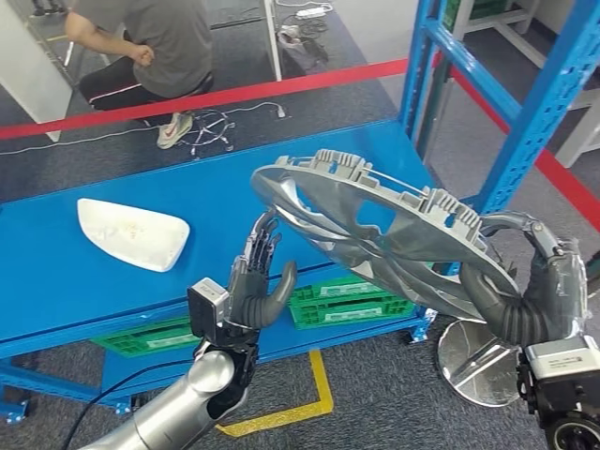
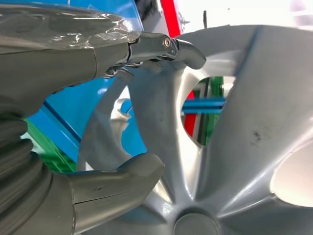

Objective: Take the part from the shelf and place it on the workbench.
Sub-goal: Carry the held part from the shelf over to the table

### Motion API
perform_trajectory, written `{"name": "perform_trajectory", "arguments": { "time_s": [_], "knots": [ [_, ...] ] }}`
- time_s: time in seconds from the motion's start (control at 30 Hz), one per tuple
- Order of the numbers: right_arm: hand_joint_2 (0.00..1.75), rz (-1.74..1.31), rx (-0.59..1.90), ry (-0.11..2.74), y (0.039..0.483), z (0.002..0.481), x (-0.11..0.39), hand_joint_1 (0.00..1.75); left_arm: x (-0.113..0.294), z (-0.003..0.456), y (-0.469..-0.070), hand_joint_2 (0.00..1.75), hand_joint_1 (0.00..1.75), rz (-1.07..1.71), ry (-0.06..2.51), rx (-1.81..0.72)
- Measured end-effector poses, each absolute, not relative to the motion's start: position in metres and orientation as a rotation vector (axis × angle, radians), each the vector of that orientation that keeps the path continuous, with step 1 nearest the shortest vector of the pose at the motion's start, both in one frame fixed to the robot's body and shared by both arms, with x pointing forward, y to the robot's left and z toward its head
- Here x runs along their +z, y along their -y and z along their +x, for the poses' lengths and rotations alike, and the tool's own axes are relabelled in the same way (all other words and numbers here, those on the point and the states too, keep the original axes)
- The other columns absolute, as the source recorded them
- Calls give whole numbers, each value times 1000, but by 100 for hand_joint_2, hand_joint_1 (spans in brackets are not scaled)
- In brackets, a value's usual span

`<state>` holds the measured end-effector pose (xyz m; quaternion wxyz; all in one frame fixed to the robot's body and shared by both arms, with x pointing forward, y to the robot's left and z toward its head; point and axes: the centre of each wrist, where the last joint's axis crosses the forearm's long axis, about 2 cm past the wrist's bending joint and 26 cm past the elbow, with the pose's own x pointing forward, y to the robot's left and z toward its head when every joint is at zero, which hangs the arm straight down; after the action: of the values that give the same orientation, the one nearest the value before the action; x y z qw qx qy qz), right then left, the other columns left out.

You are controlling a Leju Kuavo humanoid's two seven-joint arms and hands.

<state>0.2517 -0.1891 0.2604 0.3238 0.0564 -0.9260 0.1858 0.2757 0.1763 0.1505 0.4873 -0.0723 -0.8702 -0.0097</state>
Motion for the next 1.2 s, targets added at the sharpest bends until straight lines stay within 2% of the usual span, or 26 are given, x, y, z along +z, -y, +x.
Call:
{"name": "perform_trajectory", "arguments": {
  "time_s": [1.2],
  "knots": [
    [175, 190, 496, 2388, 185, 247, 254, 175, 154, 276, -176, 175, 0, -202, 2111, -16]
  ]
}}
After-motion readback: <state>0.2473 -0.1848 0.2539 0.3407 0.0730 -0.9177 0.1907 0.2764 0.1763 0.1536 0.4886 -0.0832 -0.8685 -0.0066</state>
